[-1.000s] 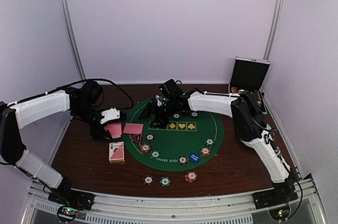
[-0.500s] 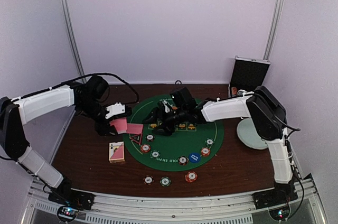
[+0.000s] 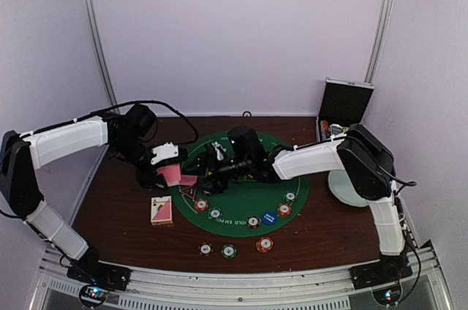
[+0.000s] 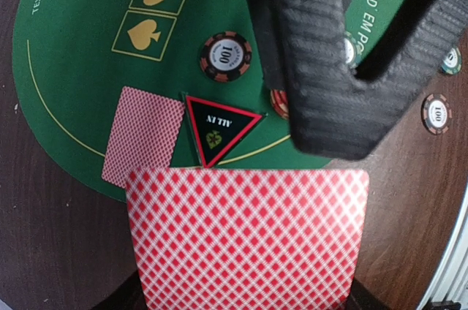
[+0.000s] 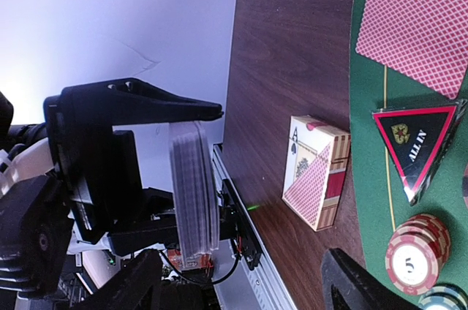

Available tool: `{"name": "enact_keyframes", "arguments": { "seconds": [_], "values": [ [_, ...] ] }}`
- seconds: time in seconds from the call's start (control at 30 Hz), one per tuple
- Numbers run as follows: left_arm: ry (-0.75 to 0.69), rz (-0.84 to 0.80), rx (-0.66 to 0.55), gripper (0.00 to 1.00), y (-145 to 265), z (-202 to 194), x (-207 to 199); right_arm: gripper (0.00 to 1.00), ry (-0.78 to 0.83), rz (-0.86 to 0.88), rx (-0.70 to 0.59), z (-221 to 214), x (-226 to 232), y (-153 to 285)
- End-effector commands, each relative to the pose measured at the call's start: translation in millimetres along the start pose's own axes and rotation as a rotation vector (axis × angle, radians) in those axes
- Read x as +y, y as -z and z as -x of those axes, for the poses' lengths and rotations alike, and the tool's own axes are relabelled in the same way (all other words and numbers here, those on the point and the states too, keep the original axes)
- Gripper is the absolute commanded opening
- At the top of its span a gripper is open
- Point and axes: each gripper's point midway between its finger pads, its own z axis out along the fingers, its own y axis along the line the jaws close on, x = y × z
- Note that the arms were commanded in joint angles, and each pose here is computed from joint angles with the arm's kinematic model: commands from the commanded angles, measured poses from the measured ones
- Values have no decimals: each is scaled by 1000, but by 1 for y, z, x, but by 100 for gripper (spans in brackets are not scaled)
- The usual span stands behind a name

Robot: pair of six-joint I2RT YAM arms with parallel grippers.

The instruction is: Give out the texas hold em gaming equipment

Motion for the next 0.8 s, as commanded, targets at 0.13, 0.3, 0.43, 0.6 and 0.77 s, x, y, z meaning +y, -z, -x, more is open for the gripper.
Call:
{"name": "enact_keyframes", "arguments": {
  "seconds": [0.13,0.3,0.43,0.6,0.77],
  "values": [
    [5,1,-43,15,5,14,4,79,41,81,22,-3,32,-9],
    [3,2,-43,15,5,15,4,79,38,87,35,-5,32,-15],
    [11,-4,-52,15,7,17,4,79,38,94,47,-6,34,-22],
    [26,-25,-72,15,12,24,1,79,41,103,60,-8,37,-31],
    [25,-25,-69,15,11,24,1,79,42,107,71,-9,40,-40]
  ]
}}
